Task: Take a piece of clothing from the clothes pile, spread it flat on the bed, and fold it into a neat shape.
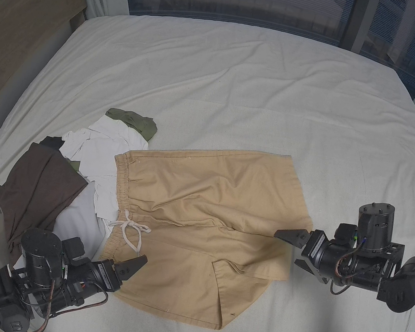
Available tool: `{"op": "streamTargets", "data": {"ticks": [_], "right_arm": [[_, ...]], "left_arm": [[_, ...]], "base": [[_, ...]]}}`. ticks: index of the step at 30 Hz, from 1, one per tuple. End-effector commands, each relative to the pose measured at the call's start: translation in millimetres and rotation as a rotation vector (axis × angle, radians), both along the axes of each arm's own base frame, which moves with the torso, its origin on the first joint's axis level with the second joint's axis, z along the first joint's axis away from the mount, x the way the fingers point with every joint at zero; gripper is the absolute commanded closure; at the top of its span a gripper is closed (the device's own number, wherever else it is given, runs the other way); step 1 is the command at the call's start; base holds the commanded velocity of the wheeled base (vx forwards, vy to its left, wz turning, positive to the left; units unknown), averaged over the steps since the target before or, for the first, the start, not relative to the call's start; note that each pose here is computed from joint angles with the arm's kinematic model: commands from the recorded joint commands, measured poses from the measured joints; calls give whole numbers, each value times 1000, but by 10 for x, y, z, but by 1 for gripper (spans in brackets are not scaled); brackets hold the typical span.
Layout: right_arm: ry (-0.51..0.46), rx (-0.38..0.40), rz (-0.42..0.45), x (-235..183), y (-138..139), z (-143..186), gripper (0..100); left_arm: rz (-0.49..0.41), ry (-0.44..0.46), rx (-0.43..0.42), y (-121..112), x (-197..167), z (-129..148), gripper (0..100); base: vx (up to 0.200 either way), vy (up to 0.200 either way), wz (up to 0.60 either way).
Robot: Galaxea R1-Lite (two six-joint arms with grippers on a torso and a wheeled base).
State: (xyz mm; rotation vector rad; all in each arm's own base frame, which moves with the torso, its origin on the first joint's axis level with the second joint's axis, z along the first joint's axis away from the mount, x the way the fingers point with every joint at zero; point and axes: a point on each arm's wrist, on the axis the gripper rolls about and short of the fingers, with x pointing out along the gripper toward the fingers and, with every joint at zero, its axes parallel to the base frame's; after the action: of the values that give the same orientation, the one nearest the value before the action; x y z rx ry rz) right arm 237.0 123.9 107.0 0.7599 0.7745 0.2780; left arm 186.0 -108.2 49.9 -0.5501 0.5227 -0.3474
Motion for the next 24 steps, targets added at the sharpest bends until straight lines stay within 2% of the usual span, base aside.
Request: {"op": "streamTargets", "data": {"ticks": [1,5,11,12,13,15,16,20,23,24], "right_arm": [[5,-62,11,-51,-82,24,0],[56,-140,-20,-56,-175,-65,0],[106,-180,-35,-83,-263,-188,0],[109,-215,-13,-122,-292,-234,0],[98,-302,46,-188,-365,-314,0],[62,-410,129,-238,-468,-386,0],[43,-440,166,-253,-506,-409,0],[4,-433,253,-207,-524,-483,0],[-46,-470,295,-165,-502,-508,0],[-51,-479,306,-160,-497,-519,100]], "left_arm": [[0,13,7,19,-37,-13,0],[-1,15,8,18,-36,-17,0],[0,14,7,21,-35,-13,0],[0,14,7,21,-35,-13,0],[-1,14,7,19,-37,-13,0],[-1,15,8,18,-36,-17,0],[-1,15,8,18,-36,-17,0],[2,15,8,24,-33,-17,0],[2,16,8,23,-32,-20,0],[0,18,9,20,-33,-23,0]], "base": [[0,0,0],[0,0,0],[0,0,0],[0,0,0],[0,0,0],[0,0,0],[0,0,0],[0,0,0],[0,0,0],[0,0,0]]}}
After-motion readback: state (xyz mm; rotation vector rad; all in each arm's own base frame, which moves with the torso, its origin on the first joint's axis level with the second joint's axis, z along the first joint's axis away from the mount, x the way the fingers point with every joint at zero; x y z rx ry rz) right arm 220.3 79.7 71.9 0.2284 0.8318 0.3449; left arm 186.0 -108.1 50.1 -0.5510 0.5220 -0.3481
